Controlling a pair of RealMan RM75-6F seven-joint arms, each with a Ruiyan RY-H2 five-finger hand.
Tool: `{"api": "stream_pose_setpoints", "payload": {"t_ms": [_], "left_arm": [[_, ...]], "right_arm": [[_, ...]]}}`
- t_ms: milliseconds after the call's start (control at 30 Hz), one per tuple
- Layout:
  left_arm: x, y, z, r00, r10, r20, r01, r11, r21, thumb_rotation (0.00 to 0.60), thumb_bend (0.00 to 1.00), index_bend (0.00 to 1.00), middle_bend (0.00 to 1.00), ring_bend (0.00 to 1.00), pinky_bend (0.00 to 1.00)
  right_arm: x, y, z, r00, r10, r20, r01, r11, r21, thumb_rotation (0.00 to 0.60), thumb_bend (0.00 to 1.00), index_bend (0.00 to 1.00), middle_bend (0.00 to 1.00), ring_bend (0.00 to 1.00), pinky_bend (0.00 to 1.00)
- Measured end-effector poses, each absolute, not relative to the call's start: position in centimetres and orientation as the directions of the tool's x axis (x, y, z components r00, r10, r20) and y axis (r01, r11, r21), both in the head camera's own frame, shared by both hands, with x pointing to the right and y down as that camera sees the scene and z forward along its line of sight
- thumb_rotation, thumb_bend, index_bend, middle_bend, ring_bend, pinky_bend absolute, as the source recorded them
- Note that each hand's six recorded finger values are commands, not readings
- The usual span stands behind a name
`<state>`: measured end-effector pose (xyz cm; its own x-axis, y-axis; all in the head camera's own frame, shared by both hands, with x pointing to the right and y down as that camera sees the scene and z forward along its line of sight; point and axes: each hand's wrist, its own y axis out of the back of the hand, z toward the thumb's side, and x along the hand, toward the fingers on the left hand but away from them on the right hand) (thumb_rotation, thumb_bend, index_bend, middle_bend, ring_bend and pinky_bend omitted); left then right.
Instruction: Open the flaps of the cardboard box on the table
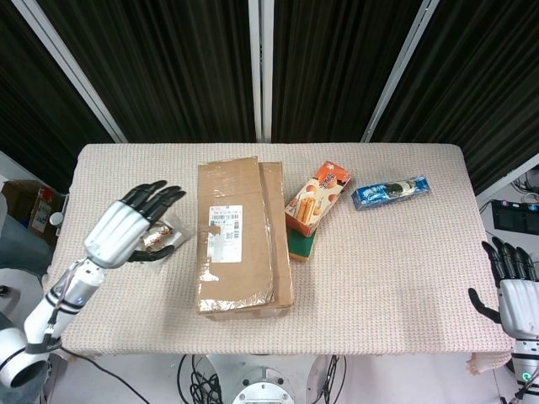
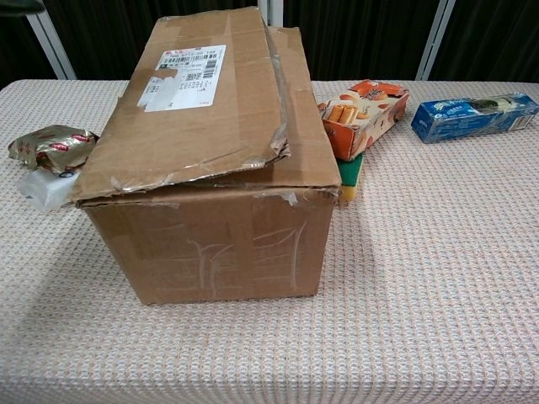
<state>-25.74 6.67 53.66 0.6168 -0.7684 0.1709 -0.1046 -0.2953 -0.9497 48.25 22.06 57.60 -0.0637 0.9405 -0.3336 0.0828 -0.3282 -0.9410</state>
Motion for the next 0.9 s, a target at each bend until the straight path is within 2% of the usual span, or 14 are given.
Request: {"api": "stream_pose_setpoints", "payload": {"t_ms": [167,267,400,467,600,733,900], "left_arm": [[-19.6,5.1,54.0,0.732,-0.657,0.181,-0.074,-0.341,-0.937,0.486,0.38,0.15,0.18,0.10,0.21],[-16.5,4.9,54.5,0.782,-0.597,0.179,-0.054,-0.351,-0.935,0.491,0.52,0.19,0.19,0.10,0.21],[-13.5,5.1,54.9,0.837,-0.522,0.162,-0.014,-0.317,-0.948,0.587,0.63,0.21,0.20,0.10,0.21],[-12.1,5.4,55.1,0.863,-0.481,0.158,0.008,-0.300,-0.954,0.600,0.67,0.22,0.22,0.10,0.21],[-10.4,5.9,55.8,0.890,-0.416,0.186,0.063,-0.293,-0.954,0.600,0.72,0.25,0.26,0.10,0.21],[-9.2,6.3,57.2,0.901,-0.352,0.252,0.155,-0.282,-0.947,0.600,0.75,0.26,0.28,0.10,0.21],[-8.7,6.6,58.3,0.901,-0.311,0.302,0.235,-0.236,-0.943,0.600,0.79,0.27,0.29,0.10,0.21]], "right_arm": [[48.5,22.0,57.5,-0.067,0.942,-0.329,0.087,-0.323,-0.943,0.600,0.23,0.00,0.00,0.00,0.00],[48.6,22.0,57.5,-0.067,0.943,-0.327,0.090,-0.321,-0.943,0.600,0.23,0.00,0.00,0.00,0.00],[48.7,22.0,57.6,-0.069,0.942,-0.329,0.090,-0.323,-0.942,0.600,0.23,0.00,0.00,0.00,0.00],[48.8,22.0,57.6,-0.072,0.942,-0.329,0.090,-0.323,-0.942,0.600,0.23,0.00,0.00,0.00,0.00],[48.9,22.0,57.6,-0.076,0.942,-0.327,0.092,-0.320,-0.943,0.600,0.23,0.00,0.00,0.00,0.00],[49.0,22.0,57.7,-0.078,0.941,-0.328,0.094,-0.321,-0.943,0.600,0.23,0.00,0.00,0.00,0.00],[49.3,22.0,57.7,-0.085,0.942,-0.324,0.095,-0.316,-0.944,0.600,0.23,0.00,0.00,0.00,0.00]]}}
